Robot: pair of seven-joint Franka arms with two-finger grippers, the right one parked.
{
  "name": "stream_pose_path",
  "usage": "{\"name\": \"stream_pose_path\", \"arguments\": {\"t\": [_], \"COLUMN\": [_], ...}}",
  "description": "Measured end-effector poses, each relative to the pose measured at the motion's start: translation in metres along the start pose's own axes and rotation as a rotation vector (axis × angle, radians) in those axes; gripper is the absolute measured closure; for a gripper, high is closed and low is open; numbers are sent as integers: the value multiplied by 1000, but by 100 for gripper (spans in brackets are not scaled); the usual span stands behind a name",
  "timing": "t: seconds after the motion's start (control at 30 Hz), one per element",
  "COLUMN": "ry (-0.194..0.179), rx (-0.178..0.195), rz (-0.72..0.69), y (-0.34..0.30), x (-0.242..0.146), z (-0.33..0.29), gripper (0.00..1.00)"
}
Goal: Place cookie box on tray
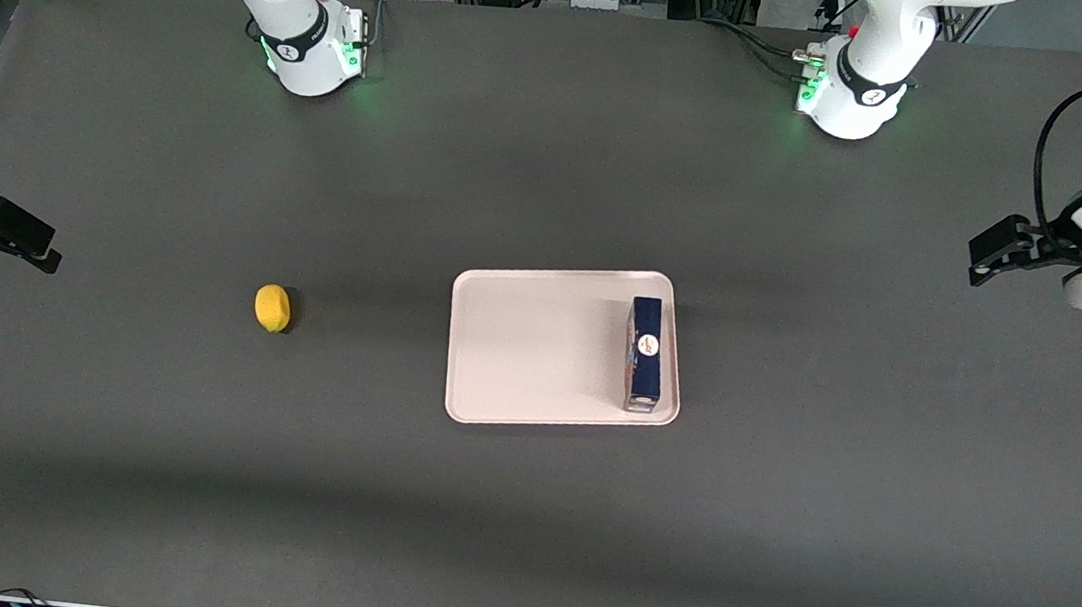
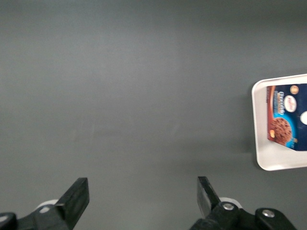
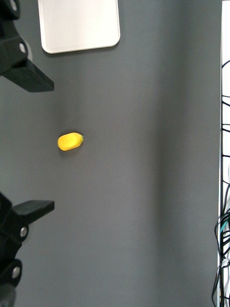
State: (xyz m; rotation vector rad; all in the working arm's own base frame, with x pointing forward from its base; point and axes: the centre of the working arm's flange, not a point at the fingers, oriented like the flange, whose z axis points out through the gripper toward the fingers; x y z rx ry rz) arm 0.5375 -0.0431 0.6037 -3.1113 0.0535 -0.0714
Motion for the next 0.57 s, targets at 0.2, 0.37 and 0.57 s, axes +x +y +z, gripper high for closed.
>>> {"name": "stream_pose_path", "arguments": {"t": [0.2, 0.37, 0.57], "ry": [4, 3, 3], "rx": [0, 0, 0], "rz": [-2, -3, -4], "y": [-1, -1, -2], "x": [0, 0, 0], "z": [-5, -5, -5], "gripper": [0, 0, 0]}}
